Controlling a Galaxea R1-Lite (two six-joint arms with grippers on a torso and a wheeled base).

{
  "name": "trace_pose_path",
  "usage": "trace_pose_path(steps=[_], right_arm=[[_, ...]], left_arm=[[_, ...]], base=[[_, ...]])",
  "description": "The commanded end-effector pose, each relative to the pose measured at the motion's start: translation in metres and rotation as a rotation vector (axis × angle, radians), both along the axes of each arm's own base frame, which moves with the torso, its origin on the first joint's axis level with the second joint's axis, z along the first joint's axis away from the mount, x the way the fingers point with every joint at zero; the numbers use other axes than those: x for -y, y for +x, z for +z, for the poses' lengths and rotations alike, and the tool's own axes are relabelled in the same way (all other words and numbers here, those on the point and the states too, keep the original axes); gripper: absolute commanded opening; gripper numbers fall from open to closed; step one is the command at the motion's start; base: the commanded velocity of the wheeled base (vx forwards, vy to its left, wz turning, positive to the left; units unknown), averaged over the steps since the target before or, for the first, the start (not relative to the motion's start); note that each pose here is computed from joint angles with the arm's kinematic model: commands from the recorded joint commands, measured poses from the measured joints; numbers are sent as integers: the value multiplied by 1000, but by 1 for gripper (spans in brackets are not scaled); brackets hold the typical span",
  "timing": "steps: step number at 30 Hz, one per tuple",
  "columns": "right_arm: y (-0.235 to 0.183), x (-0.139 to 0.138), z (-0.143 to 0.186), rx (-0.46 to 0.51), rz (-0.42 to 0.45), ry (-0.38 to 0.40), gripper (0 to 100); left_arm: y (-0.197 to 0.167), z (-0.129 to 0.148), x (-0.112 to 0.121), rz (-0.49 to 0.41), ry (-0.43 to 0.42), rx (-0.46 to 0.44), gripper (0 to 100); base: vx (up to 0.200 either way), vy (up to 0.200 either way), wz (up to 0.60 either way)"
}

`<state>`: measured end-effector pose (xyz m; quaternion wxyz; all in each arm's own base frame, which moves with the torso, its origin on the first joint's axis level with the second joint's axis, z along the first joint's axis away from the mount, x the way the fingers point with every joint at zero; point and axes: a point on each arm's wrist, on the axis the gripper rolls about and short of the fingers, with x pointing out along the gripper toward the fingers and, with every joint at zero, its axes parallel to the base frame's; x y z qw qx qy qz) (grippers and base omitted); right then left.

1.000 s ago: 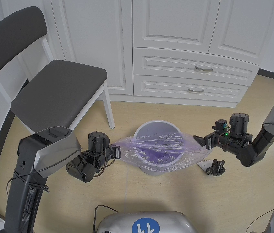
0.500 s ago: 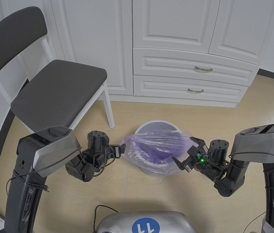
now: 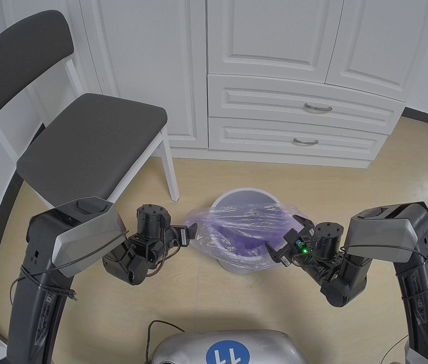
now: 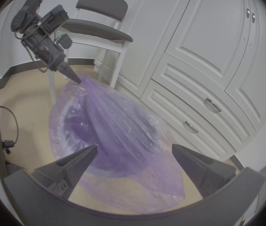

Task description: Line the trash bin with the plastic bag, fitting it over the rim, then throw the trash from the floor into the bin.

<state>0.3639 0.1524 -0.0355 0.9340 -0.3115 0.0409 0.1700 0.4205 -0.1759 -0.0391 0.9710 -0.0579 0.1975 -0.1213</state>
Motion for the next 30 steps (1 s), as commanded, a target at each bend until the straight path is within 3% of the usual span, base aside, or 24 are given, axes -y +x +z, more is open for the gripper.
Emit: trace_pose_path(steps=[1,5,12,13,21,30], right_arm=[[16,-4,-8,45,-52,30,100],[24,-12,-3,41,-81,121,100],[31,-11,-5,30,-117,153,100],[31,-12,-4,32,-116,164,0],[36,-16,22,10,-104,268,0],[106,-40,78,-142,-117,352,0]], left_arm=[[0,-1,0,0,1,-1,100],[0,-1,0,2,1,1,100],[-4,0,4,-4,0,11,100],[-5,0,4,-6,0,14,100],[-6,2,3,-16,17,44,100],[-6,7,4,-17,11,58,100]], base=[[0,0,0],[0,0,0],[0,0,0],[0,0,0],[0,0,0],[0,0,0]])
